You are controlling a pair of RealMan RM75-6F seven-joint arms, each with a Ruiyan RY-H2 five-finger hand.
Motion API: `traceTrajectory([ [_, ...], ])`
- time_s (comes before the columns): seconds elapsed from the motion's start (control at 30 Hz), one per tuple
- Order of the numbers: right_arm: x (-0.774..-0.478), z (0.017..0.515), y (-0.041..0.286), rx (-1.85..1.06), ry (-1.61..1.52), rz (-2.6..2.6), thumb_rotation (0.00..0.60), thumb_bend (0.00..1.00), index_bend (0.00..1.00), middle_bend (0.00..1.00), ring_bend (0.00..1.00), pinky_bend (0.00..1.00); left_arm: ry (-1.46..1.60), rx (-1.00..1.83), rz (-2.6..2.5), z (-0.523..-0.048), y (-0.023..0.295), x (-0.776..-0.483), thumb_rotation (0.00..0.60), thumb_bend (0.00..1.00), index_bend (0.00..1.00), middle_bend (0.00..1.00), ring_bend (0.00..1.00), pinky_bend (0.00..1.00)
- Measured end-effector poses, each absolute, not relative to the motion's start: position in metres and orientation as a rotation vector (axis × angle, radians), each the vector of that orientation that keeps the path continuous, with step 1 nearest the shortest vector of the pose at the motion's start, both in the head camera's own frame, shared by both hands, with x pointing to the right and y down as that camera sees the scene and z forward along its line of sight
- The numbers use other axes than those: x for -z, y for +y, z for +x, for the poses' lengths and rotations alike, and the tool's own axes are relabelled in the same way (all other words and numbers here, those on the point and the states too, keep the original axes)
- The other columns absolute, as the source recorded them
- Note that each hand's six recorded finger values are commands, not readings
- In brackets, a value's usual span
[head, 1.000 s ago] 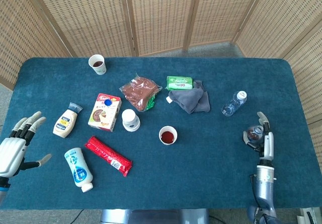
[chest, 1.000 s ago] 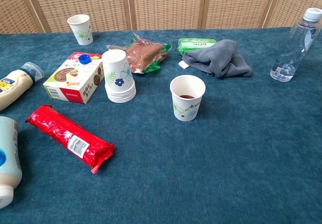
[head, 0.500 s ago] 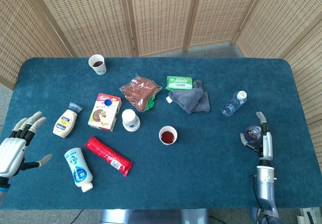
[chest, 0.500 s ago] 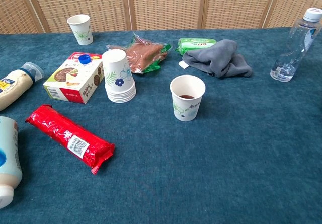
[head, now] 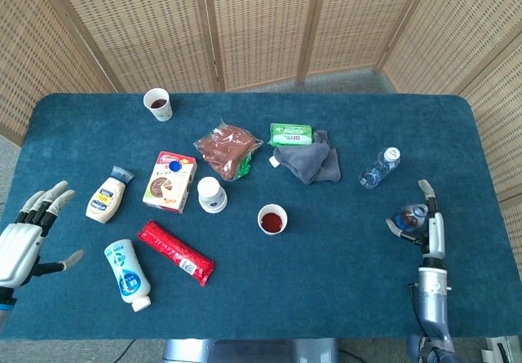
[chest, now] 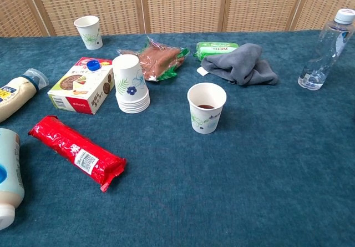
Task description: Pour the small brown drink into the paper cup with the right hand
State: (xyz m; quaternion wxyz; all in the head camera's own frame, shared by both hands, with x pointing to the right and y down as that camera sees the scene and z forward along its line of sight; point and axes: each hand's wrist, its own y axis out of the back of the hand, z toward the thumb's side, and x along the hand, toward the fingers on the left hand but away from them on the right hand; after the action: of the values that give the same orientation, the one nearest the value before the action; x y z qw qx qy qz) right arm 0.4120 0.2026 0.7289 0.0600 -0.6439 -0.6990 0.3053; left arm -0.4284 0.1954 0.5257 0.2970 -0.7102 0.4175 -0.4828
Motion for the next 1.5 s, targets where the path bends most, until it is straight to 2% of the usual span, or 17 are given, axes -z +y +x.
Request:
traceTrajectory([
  [0.7,-0.708,0.415,0.197,-0.879,-2.087,-1.899,0.600,0.06,0.00,0.00,0.00,0.00,1.118,1.271,-1.895,-0.429,0.196,-0.523,0.600,0.26,0.00,0.00,0.00,0.00],
  [1.5,-0.631,0.392,0.177,-0.637,-2.011,-1.949,0.600,0.06,0.00,0.00,0.00,0.00,1.132,1.244,-1.903,-0.432,0.197,-0.517,0.600,0.26,0.00,0.00,0.00,0.00],
])
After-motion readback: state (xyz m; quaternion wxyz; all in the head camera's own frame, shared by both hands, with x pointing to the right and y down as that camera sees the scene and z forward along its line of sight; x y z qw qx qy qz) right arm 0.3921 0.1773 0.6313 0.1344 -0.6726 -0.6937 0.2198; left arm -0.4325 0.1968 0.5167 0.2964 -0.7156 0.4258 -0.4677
